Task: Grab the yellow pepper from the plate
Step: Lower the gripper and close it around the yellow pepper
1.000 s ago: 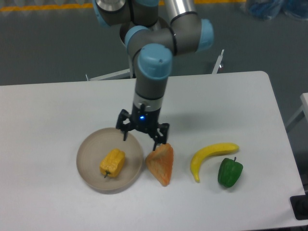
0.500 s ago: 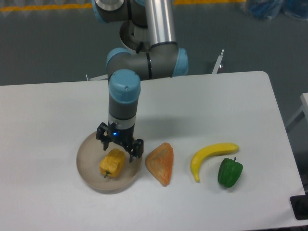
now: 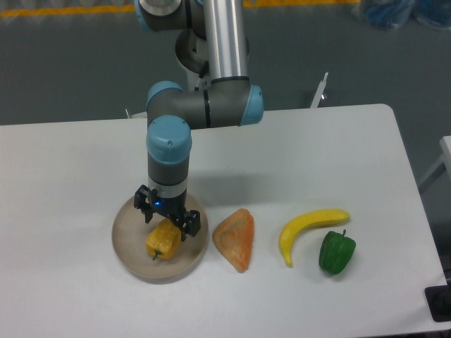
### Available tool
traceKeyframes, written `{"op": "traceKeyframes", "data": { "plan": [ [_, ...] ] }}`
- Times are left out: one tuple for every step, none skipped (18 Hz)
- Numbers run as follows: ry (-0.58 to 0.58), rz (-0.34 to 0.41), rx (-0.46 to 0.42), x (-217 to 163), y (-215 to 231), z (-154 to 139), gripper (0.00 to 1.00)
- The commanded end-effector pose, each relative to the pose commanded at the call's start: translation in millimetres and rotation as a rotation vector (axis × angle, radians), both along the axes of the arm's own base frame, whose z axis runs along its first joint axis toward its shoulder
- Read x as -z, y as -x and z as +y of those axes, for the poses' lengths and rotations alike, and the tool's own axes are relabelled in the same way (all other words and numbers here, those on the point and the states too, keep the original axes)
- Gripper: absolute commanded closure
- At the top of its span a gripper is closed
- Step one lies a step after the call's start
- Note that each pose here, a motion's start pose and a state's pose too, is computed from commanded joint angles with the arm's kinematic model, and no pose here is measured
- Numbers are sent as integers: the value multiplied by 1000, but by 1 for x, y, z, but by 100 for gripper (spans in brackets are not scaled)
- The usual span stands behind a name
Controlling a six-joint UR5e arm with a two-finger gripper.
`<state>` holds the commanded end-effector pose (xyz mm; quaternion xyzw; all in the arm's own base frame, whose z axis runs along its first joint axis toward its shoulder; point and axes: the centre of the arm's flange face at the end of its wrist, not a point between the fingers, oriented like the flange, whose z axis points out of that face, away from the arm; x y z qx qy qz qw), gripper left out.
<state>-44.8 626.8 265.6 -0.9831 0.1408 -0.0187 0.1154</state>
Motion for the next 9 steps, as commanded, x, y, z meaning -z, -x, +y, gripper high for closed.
{"op": "traceKeyframes", "data": {
  "plan": [
    [3,0,-2,2,0,0,0],
    [1,3,-2,1,1,1,0],
    [0,9,-3,1,1,1,0],
    [2,16,-3,1,1,1,0],
    [3,21,-3,1,0,1,6],
    [3,21,-1,1,0,1,15],
    [3,21,-1,1,0,1,24],
    [3,21,-1,1,0,1,31],
    [3,21,-1,1,0,1,37]
  ]
}}
